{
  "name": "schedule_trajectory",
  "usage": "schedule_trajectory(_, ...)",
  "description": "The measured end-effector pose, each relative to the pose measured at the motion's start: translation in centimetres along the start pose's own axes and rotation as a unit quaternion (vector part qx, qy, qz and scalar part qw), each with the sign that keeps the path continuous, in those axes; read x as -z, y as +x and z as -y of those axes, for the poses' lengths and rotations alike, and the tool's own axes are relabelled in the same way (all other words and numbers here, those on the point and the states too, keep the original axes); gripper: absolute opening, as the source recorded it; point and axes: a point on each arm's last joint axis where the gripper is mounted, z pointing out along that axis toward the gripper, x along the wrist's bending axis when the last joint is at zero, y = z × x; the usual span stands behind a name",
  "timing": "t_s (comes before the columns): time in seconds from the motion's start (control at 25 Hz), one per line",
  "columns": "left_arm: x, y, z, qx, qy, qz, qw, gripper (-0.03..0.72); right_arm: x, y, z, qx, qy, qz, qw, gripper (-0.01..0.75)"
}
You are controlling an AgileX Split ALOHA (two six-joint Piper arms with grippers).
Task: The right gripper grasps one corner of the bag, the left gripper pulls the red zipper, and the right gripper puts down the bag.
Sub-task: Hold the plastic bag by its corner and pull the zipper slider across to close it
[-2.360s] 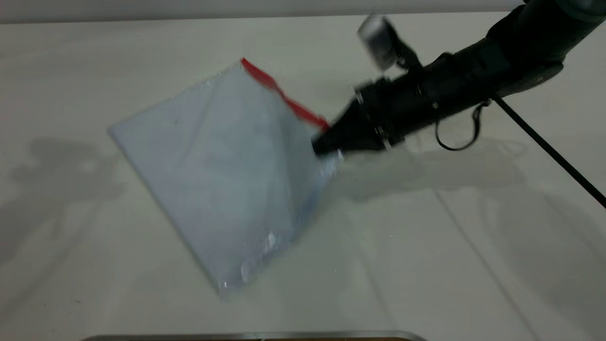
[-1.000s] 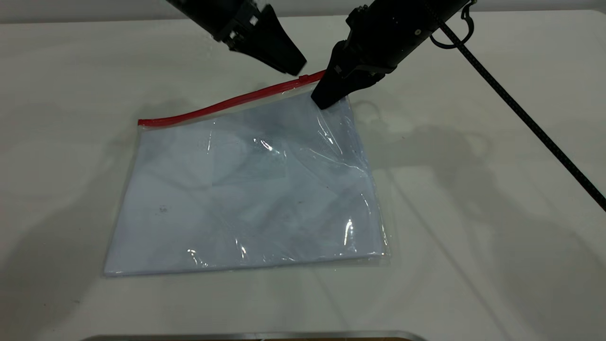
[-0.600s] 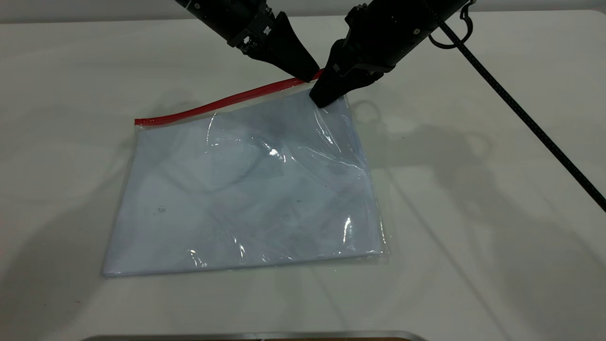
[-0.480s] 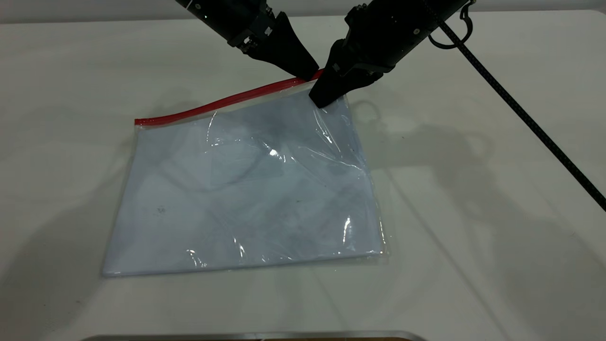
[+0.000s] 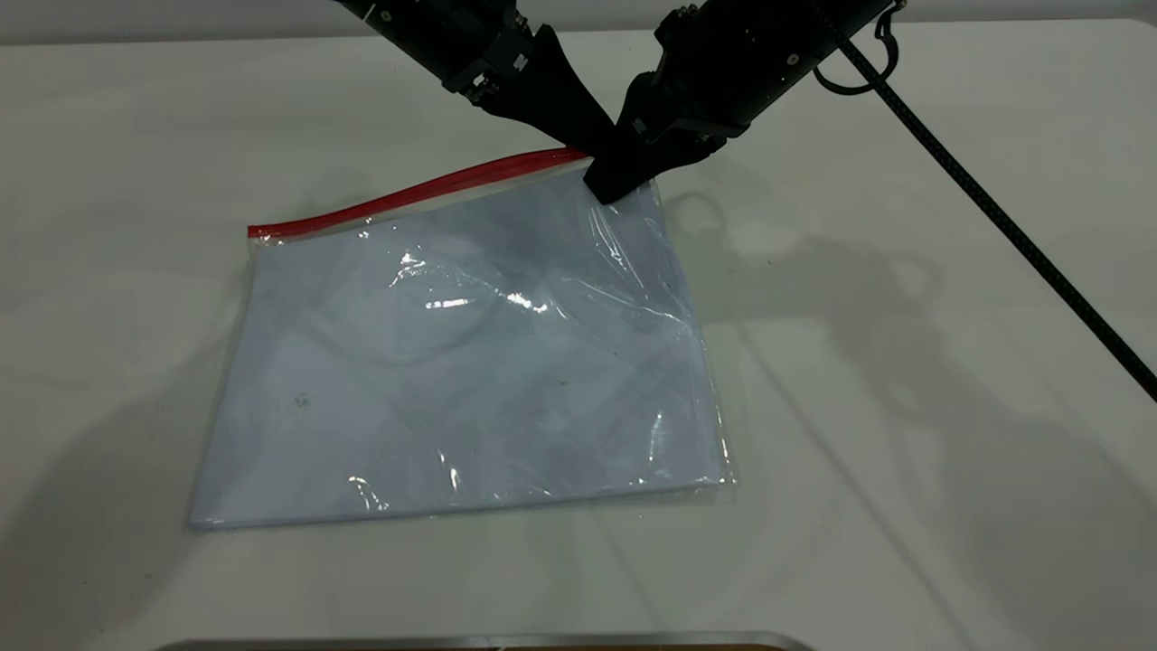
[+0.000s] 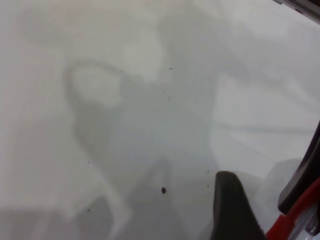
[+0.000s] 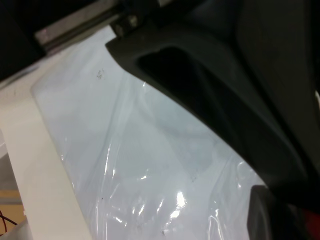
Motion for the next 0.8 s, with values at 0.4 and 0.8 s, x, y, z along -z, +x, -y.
schedule_trajectory(0.4, 0.0, -0.15, 0.11, -0.002, 0.006, 0.008, 1.0, 0.396, 0.0, 0.01, 0.0, 0.001, 0.0, 0.0, 1.0, 0.033)
schedule_trajectory(0.8, 0.11, -0.29, 0.47, -0.009, 0.023, 0.02, 1.0, 0.314, 0.02, 0.03, 0.01, 0.0, 0.0, -0.003, 1.0, 0.033)
